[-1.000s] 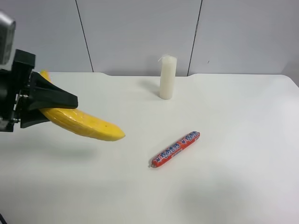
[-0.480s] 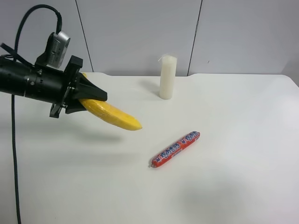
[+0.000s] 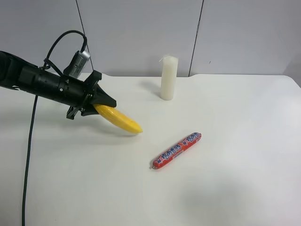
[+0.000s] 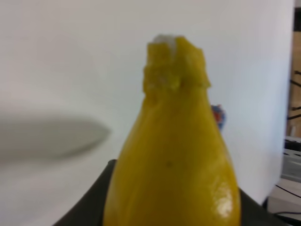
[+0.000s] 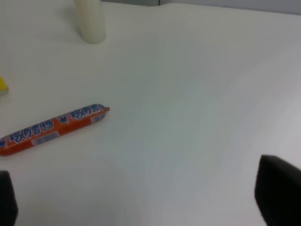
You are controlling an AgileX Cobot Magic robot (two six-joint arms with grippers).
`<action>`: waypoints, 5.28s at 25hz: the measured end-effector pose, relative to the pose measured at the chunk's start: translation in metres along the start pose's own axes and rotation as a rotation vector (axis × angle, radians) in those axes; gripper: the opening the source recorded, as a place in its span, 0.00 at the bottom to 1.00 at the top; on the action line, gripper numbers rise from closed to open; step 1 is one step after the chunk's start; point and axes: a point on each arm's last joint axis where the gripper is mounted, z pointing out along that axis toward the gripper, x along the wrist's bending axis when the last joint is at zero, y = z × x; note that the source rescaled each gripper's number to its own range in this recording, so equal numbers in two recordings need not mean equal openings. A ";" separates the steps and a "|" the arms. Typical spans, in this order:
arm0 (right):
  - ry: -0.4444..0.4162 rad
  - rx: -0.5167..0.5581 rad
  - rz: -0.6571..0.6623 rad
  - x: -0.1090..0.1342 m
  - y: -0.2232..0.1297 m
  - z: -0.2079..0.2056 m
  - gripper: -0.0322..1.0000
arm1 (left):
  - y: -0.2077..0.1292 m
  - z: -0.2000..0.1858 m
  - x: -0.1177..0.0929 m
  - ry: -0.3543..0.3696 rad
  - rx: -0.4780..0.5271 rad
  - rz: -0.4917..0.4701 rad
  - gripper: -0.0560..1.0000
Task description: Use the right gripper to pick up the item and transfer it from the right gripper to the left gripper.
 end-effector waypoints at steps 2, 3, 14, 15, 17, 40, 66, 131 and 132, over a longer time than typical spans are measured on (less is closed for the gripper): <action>0.000 0.000 0.000 0.000 0.000 0.000 1.00 | 0.001 0.001 0.005 0.042 -0.012 0.011 0.05; 0.000 0.000 0.000 0.000 0.000 0.000 1.00 | 0.001 0.002 0.006 0.048 -0.016 0.011 0.05; 0.000 0.000 0.000 0.000 0.000 0.000 1.00 | 0.002 0.001 0.008 0.068 -0.022 0.022 0.07; 0.000 0.000 0.000 0.000 0.000 0.000 1.00 | 0.003 0.001 0.009 0.084 -0.028 0.030 0.13; 0.000 0.000 0.000 0.000 0.000 0.000 1.00 | 0.004 0.001 0.012 0.116 -0.043 0.038 0.44; 0.000 0.000 0.000 0.000 0.000 0.000 1.00 | 0.005 -0.036 -0.024 0.106 -0.090 0.197 1.00; 0.000 0.000 0.000 0.000 0.000 0.000 1.00 | -0.177 -0.275 -0.109 0.621 -0.338 0.516 1.00; -0.215 0.007 0.112 0.002 0.000 0.000 1.00 | -0.280 -0.264 -0.039 0.667 -0.759 0.598 1.00; -0.215 0.007 0.112 0.002 0.000 0.000 1.00 | -0.280 -0.264 -0.039 0.667 -0.759 0.598 1.00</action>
